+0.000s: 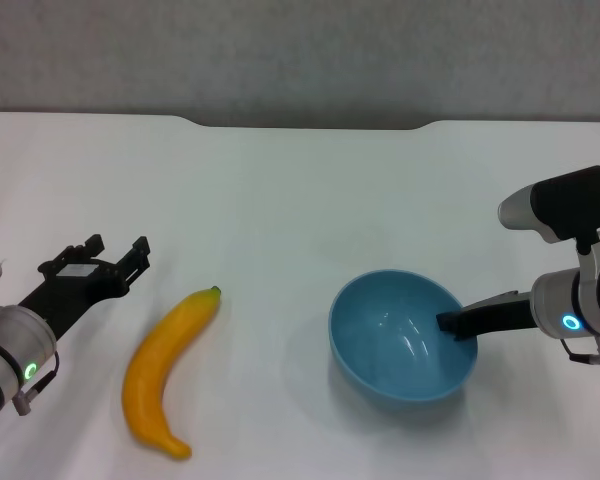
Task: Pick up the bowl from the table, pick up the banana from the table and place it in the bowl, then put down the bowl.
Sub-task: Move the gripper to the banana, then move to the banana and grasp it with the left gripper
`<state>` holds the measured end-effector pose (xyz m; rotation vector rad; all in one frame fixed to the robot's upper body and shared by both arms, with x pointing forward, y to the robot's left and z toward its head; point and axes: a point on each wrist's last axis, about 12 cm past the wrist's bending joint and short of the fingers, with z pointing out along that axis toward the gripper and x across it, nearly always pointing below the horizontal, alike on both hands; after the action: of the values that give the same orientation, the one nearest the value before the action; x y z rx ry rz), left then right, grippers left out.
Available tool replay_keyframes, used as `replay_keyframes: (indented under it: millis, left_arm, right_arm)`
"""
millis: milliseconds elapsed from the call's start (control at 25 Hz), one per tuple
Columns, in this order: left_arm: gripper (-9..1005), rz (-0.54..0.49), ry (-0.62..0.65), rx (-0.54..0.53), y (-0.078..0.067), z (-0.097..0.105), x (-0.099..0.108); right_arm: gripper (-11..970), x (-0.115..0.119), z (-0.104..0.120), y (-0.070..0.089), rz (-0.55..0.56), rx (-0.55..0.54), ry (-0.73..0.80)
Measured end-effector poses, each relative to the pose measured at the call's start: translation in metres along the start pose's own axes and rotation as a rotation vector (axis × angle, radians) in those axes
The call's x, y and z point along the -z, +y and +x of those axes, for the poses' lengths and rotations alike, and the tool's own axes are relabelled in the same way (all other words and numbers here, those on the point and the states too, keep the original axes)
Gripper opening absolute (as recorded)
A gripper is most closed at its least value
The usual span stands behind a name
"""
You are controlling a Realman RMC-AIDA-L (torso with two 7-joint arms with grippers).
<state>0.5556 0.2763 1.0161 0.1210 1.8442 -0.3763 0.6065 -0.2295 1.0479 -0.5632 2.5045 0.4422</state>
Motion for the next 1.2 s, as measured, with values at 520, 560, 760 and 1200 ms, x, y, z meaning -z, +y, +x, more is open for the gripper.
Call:
replay_keyframes:
  millis: [520,560,760,1200]
  left_arm:
    - [654,0.090,0.075,-0.063,-0.030,-0.025,-0.012]
    - [653,0.091,0.082,-0.072,-0.034,-0.029,-0.012]
    - [651,0.049,0.154,-0.143,-0.054,-0.050,-0.013]
    - [646,-0.086,0.384,-0.190,-0.072,-0.075,-0.010]
  right_arm:
    - [42,0.006,0.009,-0.007,0.019,-0.030,-0.032]
    - [42,0.006,0.009,-0.008,0.019,-0.031,-0.032]
    - [42,0.007,0.009,-0.008,0.021,-0.032,-0.032]
    - [40,0.008,0.009,-0.009,0.020,-0.038,-0.039]
